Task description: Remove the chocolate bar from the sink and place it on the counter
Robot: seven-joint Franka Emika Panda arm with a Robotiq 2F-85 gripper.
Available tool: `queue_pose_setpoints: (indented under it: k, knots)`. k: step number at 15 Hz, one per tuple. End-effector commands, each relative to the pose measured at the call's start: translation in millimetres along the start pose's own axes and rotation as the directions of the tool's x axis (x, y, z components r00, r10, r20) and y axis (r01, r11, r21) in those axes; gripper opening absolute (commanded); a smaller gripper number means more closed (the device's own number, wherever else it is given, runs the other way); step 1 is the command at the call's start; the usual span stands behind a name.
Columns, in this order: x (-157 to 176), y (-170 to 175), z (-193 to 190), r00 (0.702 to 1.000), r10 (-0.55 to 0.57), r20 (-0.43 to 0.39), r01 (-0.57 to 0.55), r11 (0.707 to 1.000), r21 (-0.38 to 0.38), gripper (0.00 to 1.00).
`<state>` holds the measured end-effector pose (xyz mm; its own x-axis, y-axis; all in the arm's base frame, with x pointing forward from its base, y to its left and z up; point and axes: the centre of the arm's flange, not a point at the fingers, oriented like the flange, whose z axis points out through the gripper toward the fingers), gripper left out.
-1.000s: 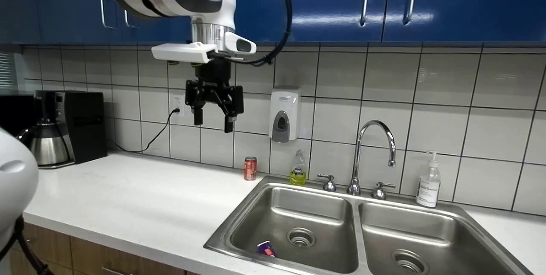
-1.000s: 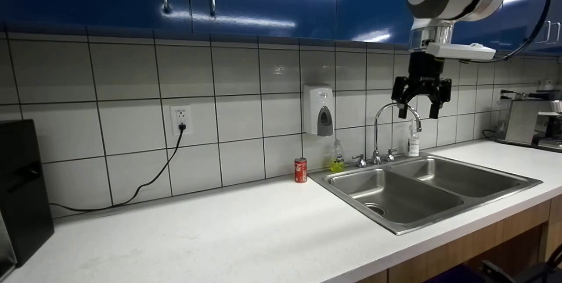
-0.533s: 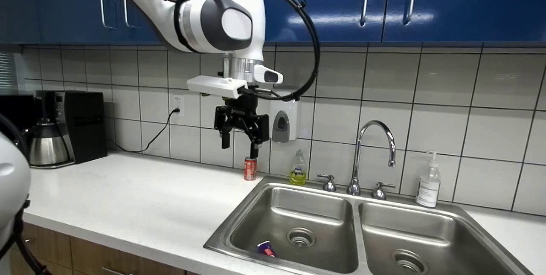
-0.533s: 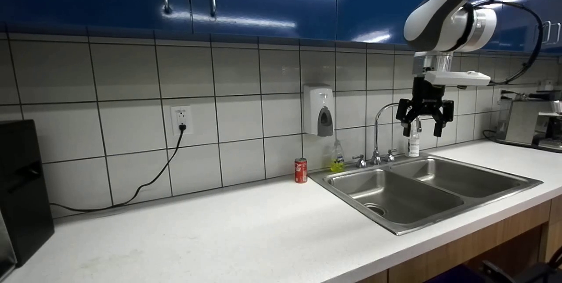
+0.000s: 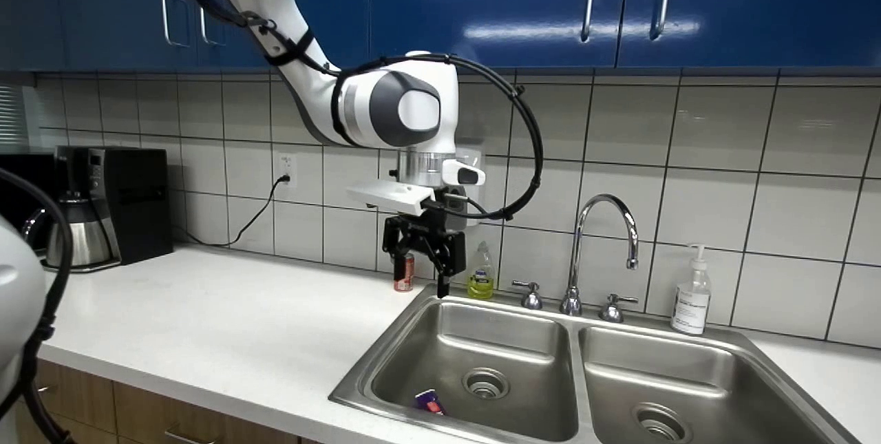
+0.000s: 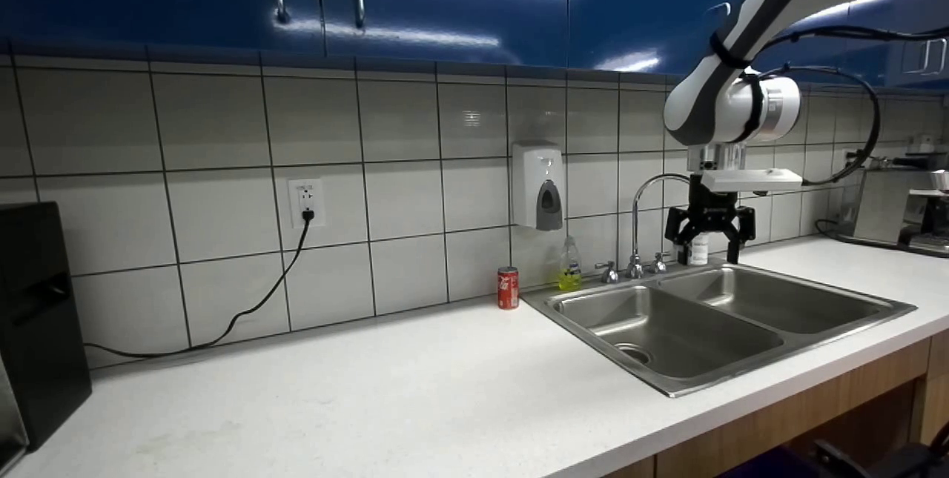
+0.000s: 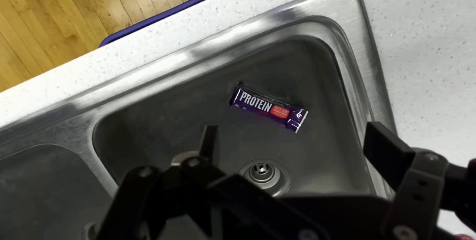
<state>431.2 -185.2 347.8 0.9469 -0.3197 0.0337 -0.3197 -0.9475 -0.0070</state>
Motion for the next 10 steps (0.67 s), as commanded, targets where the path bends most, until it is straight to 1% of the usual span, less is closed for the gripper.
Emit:
queue_pose_setpoints:
  k: [1, 7, 10]
  knots:
    - [33.4, 21.7, 33.1, 0.999, 0.037, 0.012, -0.037, 0.999, -0.007, 1.00]
    - [65.4, 48.9, 82.4, 0.995, 0.102, 0.021, -0.101, 0.995, -0.023, 1.00]
    - [79.7, 55.6, 104.6, 0.992, 0.122, 0.029, -0.121, 0.992, -0.029, 1.00]
